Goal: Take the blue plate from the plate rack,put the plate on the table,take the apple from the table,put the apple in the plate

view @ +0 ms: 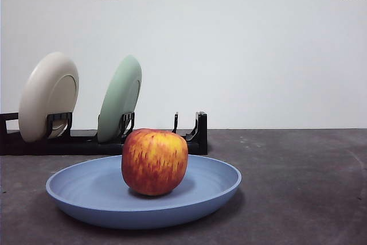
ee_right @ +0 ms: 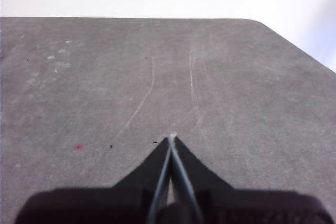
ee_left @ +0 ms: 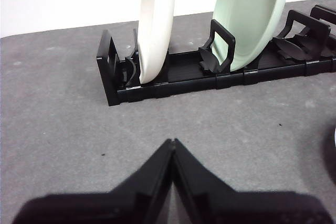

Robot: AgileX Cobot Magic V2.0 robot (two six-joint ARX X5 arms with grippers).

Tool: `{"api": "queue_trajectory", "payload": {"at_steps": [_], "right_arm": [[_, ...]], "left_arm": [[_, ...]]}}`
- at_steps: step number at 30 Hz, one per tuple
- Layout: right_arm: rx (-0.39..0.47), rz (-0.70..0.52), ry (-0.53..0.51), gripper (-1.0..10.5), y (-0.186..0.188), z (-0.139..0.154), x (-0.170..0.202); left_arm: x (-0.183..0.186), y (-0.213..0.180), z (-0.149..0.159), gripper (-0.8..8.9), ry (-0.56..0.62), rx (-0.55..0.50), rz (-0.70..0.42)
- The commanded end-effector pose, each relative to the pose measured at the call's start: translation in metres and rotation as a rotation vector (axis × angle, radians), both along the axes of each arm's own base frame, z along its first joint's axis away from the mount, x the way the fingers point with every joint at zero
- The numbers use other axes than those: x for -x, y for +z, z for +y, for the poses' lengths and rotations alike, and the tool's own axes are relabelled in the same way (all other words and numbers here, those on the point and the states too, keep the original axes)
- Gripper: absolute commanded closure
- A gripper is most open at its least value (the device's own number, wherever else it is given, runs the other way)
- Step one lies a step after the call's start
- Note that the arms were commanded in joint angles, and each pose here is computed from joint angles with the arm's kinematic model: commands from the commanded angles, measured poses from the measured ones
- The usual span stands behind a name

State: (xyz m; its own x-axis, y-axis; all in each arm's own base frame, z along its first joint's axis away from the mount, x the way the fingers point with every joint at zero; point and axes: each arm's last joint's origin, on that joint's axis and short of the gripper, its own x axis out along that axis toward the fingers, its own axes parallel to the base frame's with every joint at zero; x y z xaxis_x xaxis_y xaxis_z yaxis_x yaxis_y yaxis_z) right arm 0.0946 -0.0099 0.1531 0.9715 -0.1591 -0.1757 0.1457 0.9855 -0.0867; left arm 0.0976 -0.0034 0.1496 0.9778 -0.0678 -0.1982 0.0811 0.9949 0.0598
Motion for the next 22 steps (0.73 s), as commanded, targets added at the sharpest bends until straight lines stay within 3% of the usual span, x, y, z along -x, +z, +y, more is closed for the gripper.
{"api": "queue_trajectory", "payload": {"at_steps": [1,13,18,22], "right_arm": [[-0.015,0.000,-0.004,9.5,-0.0031,-0.0001,-0.0005],[-0.031,-0.002,0.044,9.5,-0.0031,0.0042,-0.0009],[-0.102,-0.014,0.031,9.5,-0.0029,0.0042,-0.0009],[-0.103,-0.016,0.031,9.5,-0.0027,0.0042,-0.0009]], "left_arm": [[-0.0005,-0.0029,0.0001,8.15,-0.004,-0.010,0.003],[-0.0005,-0.0029,0.0002,8.15,-0.004,-0.010,0.003],[-0.0005,-0.0029,0.0002,8.15,-0.004,-0.010,0.003],[-0.0005,-0.0029,0.0002,8.15,-0.004,-0.010,0.003]]}}
